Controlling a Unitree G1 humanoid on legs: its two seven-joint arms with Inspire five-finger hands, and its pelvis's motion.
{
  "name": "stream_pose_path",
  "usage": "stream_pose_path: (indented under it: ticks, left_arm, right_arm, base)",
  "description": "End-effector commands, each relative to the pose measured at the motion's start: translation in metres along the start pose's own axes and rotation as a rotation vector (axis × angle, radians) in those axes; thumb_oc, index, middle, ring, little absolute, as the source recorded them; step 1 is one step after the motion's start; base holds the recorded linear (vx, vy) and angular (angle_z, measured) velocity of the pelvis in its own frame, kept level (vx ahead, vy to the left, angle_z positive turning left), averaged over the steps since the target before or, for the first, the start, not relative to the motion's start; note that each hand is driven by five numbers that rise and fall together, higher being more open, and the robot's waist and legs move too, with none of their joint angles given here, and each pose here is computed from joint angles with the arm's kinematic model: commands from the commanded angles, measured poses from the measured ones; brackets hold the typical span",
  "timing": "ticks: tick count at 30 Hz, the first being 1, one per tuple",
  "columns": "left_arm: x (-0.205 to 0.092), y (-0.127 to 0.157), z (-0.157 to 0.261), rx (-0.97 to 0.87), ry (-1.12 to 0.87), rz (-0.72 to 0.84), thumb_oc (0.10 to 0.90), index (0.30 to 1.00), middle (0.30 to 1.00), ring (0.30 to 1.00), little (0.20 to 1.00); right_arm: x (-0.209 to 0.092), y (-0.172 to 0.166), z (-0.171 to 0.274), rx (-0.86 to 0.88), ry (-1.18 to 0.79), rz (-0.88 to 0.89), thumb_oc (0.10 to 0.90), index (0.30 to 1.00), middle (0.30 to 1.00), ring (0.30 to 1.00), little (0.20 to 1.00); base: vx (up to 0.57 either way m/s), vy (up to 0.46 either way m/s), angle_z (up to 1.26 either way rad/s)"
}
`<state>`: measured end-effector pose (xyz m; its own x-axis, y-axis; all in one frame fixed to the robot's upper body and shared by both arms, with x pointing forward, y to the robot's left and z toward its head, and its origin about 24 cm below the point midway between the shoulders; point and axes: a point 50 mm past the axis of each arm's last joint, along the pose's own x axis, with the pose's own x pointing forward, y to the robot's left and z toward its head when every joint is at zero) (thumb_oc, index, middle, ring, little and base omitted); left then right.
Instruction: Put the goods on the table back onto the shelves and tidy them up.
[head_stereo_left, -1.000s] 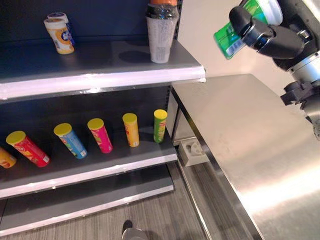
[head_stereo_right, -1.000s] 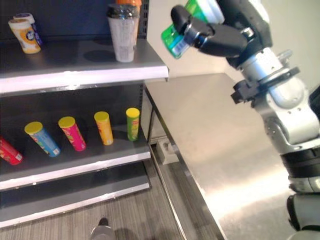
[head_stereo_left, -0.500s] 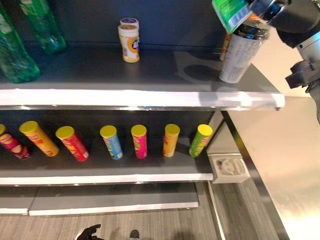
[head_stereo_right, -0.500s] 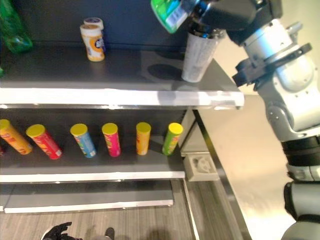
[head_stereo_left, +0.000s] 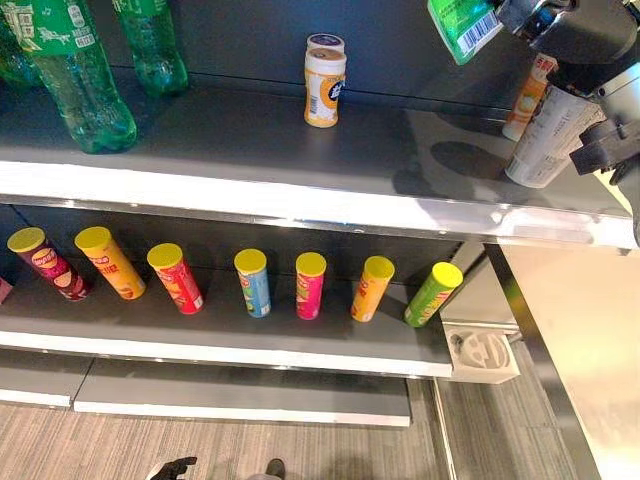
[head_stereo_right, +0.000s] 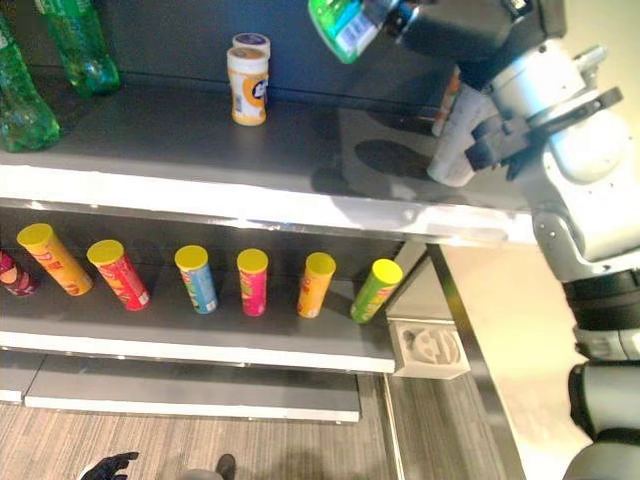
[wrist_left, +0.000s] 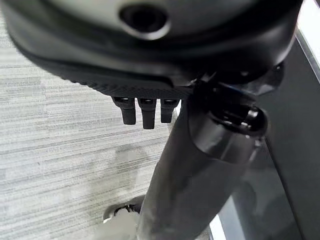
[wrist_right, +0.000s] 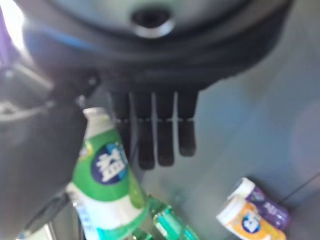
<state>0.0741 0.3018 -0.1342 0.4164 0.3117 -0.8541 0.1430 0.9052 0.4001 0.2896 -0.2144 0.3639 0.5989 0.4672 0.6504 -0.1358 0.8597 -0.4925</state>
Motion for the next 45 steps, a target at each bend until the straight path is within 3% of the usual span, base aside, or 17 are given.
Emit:
stream_pose_path:
  ticks: [1, 7, 14, 19, 23, 45]
  left_arm:
    - [0.001, 0.024, 0.024, 0.084, -0.106, 0.054, 0.8, 0.9, 0.9, 0.9, 0.9]
    - [-0.001, 0.038, 0.026, 0.027, -0.119, 0.086, 0.8, 0.9, 0.9, 0.9, 0.9]
    - [0.001, 0.021, 0.024, -0.008, -0.102, 0.049, 0.8, 0.9, 0.9, 0.9, 0.9]
    - [0.001, 0.016, 0.017, 0.006, -0.081, 0.047, 0.8, 0.9, 0.9, 0.9, 0.9]
    - [-0.001, 0.006, 0.006, 0.053, -0.048, 0.011, 0.8, 0.9, 0.9, 0.9, 0.9]
    - [-0.005, 0.015, -0.014, 0.045, 0.022, 0.049, 0.8, 0.9, 0.9, 0.9, 0.9]
  right_arm:
    - [0.007, -0.019, 0.056, -0.085, -0.252, -0.082, 0.4, 0.3, 0.3, 0.3, 0.3]
    - [0.007, -0.019, 0.058, -0.088, -0.242, -0.067, 0.4, 0.3, 0.3, 0.3, 0.3]
    - [0.012, -0.02, 0.058, -0.086, -0.214, -0.034, 0.4, 0.3, 0.3, 0.3, 0.3]
    - [0.025, -0.008, 0.055, -0.097, -0.204, 0.023, 0.4, 0.3, 0.3, 0.3, 0.3]
    - [0.017, -0.01, 0.053, -0.135, -0.183, 0.011, 0.4, 0.3, 0.3, 0.3, 0.3]
    - [0.025, -0.012, -0.003, -0.181, 0.073, -0.025, 0.4, 0.3, 0.3, 0.3, 0.3]
  base:
    - [-0.1, 0.018, 0.21]
    - [-0.1, -0.145, 0.09]
    - [-0.18, -0.249, 0.36]
    - [-0.04, 0.086, -0.05]
    - [0.07, 0.309, 0.45]
    - [0.0, 0.088, 0.02]
